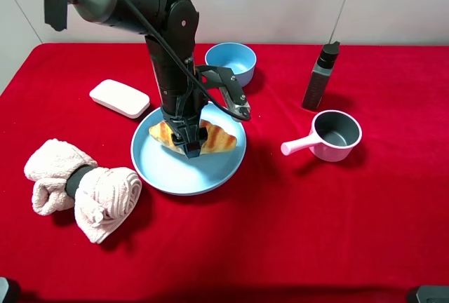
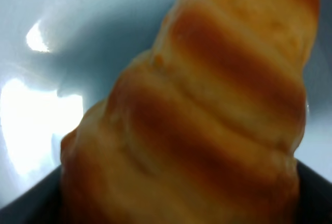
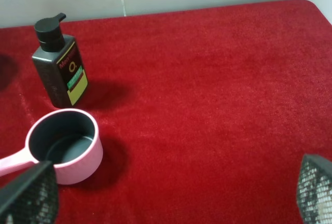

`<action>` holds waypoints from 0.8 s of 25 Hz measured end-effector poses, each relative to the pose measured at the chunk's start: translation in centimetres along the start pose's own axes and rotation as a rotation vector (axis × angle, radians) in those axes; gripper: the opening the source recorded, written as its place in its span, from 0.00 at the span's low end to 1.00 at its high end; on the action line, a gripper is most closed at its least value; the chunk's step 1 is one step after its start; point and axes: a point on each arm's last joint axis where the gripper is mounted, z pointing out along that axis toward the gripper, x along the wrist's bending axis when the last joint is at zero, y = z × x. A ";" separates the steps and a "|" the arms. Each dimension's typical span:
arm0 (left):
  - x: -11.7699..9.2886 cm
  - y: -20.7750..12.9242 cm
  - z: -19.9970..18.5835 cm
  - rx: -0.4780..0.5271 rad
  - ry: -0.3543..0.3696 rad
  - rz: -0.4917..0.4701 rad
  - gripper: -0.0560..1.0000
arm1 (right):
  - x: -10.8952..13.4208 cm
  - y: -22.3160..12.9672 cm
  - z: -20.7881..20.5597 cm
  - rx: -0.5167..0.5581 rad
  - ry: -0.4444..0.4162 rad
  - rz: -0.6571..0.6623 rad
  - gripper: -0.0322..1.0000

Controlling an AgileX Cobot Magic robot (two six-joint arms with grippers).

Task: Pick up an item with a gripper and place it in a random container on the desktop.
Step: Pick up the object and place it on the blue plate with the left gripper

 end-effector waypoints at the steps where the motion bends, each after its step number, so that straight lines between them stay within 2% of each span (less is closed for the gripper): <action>1: 0.0 0.0 0.0 0.000 0.000 0.000 0.84 | 0.0 0.0 0.0 0.000 0.000 0.000 0.70; 3: 0.0 0.0 0.0 0.001 -0.001 0.000 0.93 | 0.0 0.0 0.0 0.000 0.000 0.000 0.70; 6: 0.0 0.0 0.0 0.003 -0.002 0.000 0.98 | 0.0 0.0 0.0 0.000 0.000 0.000 0.70; 12: -0.2 -0.3 -0.1 0.040 -0.029 0.000 0.99 | 0.0 0.0 0.0 0.000 0.000 0.000 0.70; 20: 0.5 0.7 -2.5 0.091 -0.066 0.000 0.99 | 0.0 0.0 0.0 0.000 0.000 0.000 0.70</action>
